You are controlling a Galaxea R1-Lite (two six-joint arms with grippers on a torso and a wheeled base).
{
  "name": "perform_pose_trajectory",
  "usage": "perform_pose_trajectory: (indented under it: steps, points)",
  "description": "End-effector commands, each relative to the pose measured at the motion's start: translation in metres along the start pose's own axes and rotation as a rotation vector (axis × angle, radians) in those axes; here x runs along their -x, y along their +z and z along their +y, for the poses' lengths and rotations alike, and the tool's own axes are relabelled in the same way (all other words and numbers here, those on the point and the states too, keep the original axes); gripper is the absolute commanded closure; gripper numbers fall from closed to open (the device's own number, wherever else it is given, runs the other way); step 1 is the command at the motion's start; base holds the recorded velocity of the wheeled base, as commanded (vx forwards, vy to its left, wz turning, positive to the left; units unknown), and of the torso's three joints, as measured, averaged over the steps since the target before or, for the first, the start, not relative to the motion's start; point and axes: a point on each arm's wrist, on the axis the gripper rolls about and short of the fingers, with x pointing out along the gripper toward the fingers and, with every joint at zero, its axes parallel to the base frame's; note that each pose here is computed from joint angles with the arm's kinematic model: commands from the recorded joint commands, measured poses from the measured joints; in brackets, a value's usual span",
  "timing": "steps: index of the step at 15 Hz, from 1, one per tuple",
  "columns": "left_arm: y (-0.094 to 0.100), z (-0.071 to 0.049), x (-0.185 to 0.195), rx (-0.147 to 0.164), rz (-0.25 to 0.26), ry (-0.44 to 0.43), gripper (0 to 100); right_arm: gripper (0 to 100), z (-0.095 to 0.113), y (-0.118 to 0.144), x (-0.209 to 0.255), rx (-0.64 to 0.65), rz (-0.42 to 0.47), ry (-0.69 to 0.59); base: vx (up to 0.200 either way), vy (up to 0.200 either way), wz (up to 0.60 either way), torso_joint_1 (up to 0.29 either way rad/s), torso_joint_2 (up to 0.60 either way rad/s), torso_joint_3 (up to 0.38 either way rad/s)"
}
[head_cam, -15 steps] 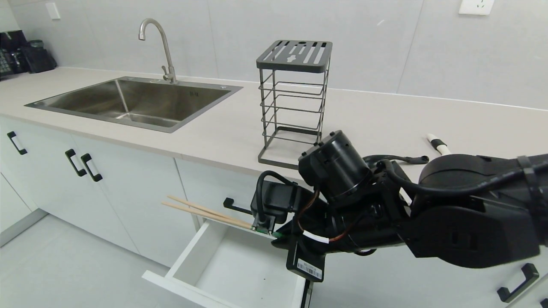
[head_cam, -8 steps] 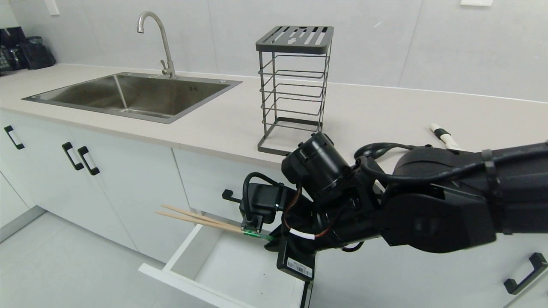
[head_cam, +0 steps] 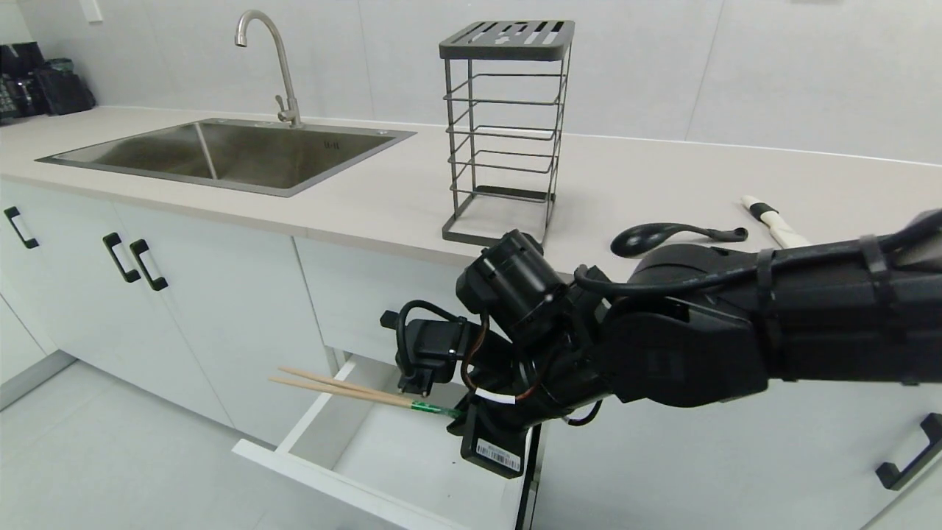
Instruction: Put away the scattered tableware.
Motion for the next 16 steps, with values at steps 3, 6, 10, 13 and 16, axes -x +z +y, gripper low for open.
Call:
perform_pose_trajectory:
  steps: [3,6,10,13,16]
  points:
    - [0.000,0.000,0.000,-0.001,0.002,0.000,0,100,0.005,0.000,-0.011,0.012,0.025,0.010,0.000,0.000,0.00,-0.206,0.27,0.111]
    - [0.000,0.000,0.000,0.000,0.000,0.000,0,100,0.004,0.003,-0.016,0.015,0.037,-0.079,0.000,0.000,0.00,-0.041,0.25,0.041]
    - [0.000,0.000,0.000,0.001,0.002,0.000,0,100,0.002,-0.004,-0.026,-0.006,0.123,-0.186,0.000,0.000,0.00,-0.005,0.04,0.019]
    - [0.000,0.000,0.000,0.001,0.002,0.000,0,100,-0.001,-0.003,-0.027,-0.022,0.110,-0.197,0.000,0.000,0.00,0.000,0.00,0.000]
    - [0.000,0.000,0.000,0.001,0.002,0.000,0,100,0.005,-0.006,-0.031,-0.012,0.117,-0.188,0.000,0.000,0.00,0.000,0.00,0.000]
